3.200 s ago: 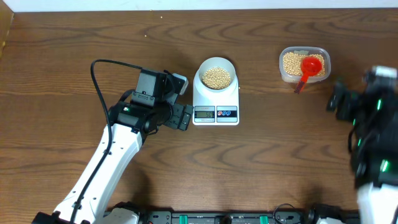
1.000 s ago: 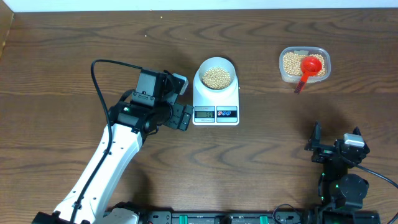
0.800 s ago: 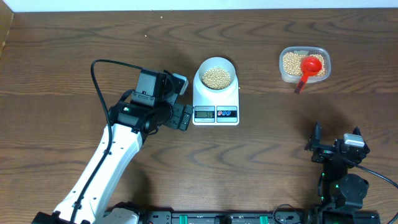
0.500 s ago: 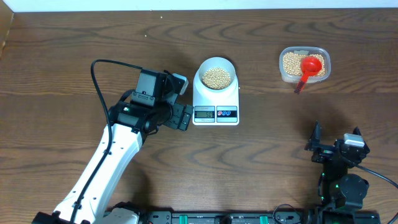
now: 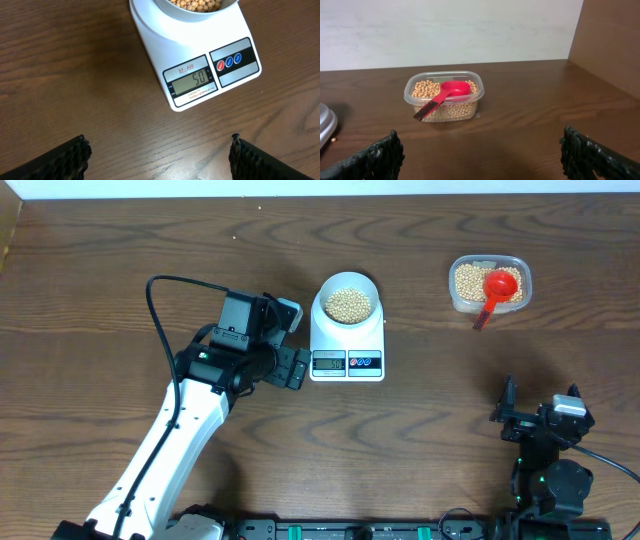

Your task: Scoop item into bowl and weigh 50g on scale

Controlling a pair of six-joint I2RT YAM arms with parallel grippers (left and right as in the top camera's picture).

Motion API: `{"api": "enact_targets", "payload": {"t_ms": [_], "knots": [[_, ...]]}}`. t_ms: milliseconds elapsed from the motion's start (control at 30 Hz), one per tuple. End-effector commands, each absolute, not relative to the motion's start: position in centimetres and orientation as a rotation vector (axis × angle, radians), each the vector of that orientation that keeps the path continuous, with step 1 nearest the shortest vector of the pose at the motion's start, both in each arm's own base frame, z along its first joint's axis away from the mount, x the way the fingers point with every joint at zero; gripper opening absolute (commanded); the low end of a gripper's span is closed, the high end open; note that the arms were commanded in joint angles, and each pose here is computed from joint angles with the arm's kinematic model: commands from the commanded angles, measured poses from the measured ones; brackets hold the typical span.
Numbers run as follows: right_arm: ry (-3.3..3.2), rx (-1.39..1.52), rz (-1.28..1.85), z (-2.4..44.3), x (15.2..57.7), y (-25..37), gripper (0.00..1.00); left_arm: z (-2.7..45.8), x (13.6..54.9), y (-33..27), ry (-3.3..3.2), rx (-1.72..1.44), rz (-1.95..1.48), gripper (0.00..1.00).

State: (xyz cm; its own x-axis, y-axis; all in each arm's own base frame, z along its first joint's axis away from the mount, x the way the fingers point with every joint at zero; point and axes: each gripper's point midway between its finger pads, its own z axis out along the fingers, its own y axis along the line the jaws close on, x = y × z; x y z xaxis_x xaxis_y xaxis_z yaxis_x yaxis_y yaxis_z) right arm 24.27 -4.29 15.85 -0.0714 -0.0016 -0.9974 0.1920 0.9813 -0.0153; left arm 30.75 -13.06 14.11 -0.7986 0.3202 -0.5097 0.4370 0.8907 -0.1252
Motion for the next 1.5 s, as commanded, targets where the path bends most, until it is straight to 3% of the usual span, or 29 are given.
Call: {"api": "enact_targets", "payload": {"t_ms": [0, 533, 1133, 1467], "knots": [[1.634, 0.15, -0.154, 15.8, 24.3, -4.2, 0.99, 14.0, 30.7, -13.1, 2.57, 0.552, -0.333, 0.91], [1.634, 0.15, -0.154, 15.8, 24.3, -4.2, 0.99, 14.5, 30.6, -13.0, 2.556, 0.549, -0.331, 0.91], [1.634, 0.15, -0.154, 15.8, 24.3, -4.2, 0.99, 28.1, 29.6, -4.0, 2.06, 0.206, -0.034, 0.91], [1.634, 0.15, -0.154, 15.8, 24.3, -4.2, 0.99, 28.3, 27.2, -1.8, 1.796, 0.061, -0.042, 0.91]]}}
